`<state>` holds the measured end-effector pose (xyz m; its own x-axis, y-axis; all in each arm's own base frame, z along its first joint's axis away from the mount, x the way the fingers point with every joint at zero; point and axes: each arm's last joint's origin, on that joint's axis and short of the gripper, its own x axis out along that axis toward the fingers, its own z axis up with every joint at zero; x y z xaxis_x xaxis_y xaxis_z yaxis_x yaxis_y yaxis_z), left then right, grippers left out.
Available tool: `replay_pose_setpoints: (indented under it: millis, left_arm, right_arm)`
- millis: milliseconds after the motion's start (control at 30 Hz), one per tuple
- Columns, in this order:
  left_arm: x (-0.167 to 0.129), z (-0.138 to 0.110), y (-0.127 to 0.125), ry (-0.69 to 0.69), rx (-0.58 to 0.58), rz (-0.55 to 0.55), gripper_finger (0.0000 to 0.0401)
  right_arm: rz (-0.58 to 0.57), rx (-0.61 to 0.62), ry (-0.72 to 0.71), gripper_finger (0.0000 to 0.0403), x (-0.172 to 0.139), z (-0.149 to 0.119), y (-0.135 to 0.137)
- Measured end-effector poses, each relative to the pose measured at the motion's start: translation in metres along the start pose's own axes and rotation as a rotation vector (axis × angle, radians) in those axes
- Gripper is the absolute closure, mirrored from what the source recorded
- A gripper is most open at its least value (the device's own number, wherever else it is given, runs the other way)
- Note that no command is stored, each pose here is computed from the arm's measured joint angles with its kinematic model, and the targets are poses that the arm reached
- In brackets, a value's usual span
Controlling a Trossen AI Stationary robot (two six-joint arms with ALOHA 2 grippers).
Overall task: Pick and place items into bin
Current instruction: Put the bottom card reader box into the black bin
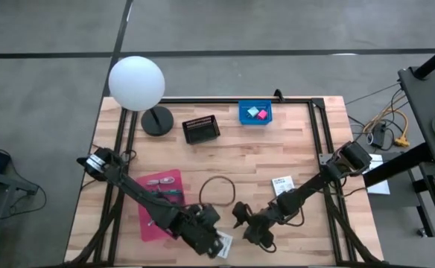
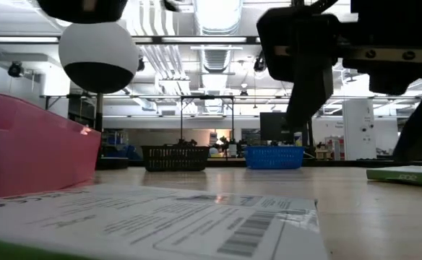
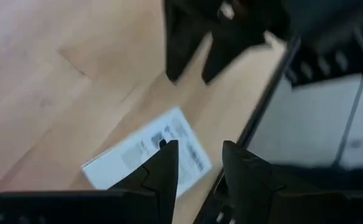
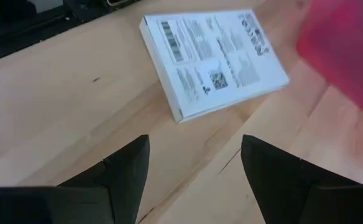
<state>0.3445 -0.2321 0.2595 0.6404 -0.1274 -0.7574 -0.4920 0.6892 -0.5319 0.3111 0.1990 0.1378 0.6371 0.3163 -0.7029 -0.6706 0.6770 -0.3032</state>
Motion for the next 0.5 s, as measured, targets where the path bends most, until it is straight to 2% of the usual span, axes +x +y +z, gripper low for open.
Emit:
replay_pose_setpoints:
  millis: [267, 500]
  left_arm:
    - [0.008, -0.027, 0.008, 0.246, 0.08, -0.001, 0.0293]
    - [0.011, -0.037, 0.017, 0.327, 0.321, 0.052, 0.0293]
  right_arm:
    - [0.012, 0.069, 0.037, 0.0163, 0.0, -0.003, 0.001]
    - [0.012, 0.07, 0.039, 0.0167, 0.0, -0.004, 0.001]
